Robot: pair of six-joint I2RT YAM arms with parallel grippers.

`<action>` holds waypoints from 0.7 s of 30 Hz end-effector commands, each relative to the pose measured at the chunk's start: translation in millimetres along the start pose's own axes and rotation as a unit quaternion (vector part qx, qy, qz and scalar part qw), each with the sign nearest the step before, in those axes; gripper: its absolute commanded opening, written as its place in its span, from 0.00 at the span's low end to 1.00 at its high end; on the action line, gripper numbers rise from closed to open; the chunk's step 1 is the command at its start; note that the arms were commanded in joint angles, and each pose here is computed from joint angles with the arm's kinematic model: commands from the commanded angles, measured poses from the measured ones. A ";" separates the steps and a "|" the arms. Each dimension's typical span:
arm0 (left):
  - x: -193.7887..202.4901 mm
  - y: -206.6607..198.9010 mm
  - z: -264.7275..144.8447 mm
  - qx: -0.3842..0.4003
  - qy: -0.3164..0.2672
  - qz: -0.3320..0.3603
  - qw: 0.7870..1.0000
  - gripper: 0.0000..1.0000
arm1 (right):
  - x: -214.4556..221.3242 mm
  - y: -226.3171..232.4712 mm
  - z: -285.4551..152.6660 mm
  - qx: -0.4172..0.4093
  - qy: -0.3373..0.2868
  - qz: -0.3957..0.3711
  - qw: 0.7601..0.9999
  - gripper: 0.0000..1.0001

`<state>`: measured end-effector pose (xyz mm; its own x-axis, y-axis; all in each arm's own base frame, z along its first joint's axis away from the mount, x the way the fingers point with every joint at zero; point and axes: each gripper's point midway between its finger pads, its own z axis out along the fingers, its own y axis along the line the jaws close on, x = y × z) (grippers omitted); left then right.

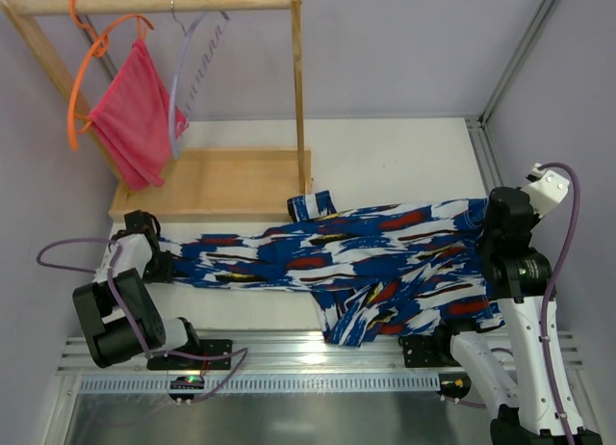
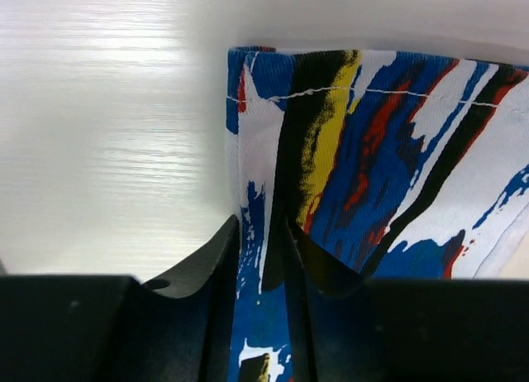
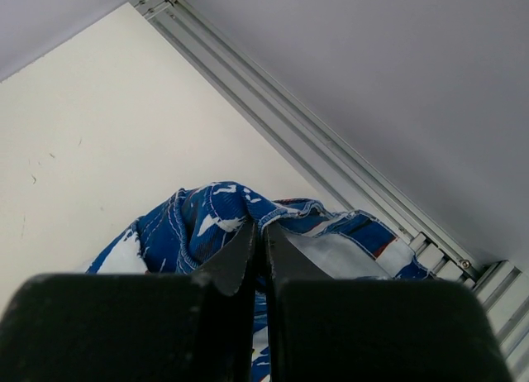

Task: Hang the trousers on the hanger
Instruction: Fold the trousers

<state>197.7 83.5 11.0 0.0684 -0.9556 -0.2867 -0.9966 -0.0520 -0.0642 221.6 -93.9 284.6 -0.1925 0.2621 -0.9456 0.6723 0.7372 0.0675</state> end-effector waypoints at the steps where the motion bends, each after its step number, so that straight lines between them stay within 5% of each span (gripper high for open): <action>1: 0.5 64.5 12.9 -0.115 -0.011 -0.004 0.993 0.27 | -29.9 1.7 -4.9 -0.006 -0.046 0.037 0.998 0.04; 6: -44.0 42.2 -39.4 -0.063 -0.088 -0.032 0.994 0.21 | -30.5 4.1 -5.8 -0.014 -0.045 0.040 0.998 0.04; 12: -79.0 0.4 -83.8 0.083 -0.157 -0.060 0.982 0.77 | -28.8 10.2 -8.1 -0.034 -0.041 0.048 0.997 0.04; 21: -58.5 -17.6 -49.1 -0.012 -0.079 -0.035 0.996 0.69 | -26.5 15.1 -7.2 -0.046 -0.036 0.042 0.997 0.04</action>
<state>200.0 124.7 79.7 0.1472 -0.8799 -0.4519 -0.9878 -0.1074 -0.1126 224.7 -85.2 284.6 -0.1954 0.2759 -0.9411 0.6318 0.7694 0.0943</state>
